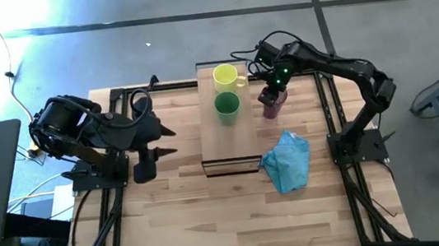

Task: Stack small to large cups/mugs on shelf
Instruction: Put the purple glass on the shelf

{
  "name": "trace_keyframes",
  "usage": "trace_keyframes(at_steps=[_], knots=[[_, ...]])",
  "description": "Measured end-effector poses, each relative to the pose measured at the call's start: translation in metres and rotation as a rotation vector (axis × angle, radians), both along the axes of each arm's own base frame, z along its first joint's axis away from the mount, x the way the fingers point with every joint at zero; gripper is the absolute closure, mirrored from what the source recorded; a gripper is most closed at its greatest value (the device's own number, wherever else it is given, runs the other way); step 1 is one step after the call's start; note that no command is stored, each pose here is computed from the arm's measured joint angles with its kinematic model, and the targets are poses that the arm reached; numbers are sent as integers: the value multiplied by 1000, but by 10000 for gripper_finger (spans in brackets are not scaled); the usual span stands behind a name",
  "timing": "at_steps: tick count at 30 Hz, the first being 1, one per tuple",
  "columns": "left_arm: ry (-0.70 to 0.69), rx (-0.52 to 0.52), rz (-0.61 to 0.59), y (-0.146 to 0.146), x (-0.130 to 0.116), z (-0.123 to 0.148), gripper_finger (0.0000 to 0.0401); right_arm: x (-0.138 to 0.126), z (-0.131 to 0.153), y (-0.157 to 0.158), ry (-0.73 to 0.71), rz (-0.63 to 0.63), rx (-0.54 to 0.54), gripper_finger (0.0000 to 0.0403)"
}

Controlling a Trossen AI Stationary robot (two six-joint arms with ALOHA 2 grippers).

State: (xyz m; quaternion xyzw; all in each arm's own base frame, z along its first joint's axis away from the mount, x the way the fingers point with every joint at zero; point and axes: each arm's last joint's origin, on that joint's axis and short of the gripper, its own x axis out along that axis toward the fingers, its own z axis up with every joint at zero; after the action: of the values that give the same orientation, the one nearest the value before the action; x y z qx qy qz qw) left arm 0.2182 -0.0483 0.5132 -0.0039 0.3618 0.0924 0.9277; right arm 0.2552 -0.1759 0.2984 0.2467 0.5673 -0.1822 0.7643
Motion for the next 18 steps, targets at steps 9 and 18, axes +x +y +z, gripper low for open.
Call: trace_keyframes(at_steps=[9,18], knots=[[-5,15,23,1,0,0,217,0,0,1,7,30,-3,265],[-9,5,35,1,0,0,217,-1,-1,5,29,54,8,265]])
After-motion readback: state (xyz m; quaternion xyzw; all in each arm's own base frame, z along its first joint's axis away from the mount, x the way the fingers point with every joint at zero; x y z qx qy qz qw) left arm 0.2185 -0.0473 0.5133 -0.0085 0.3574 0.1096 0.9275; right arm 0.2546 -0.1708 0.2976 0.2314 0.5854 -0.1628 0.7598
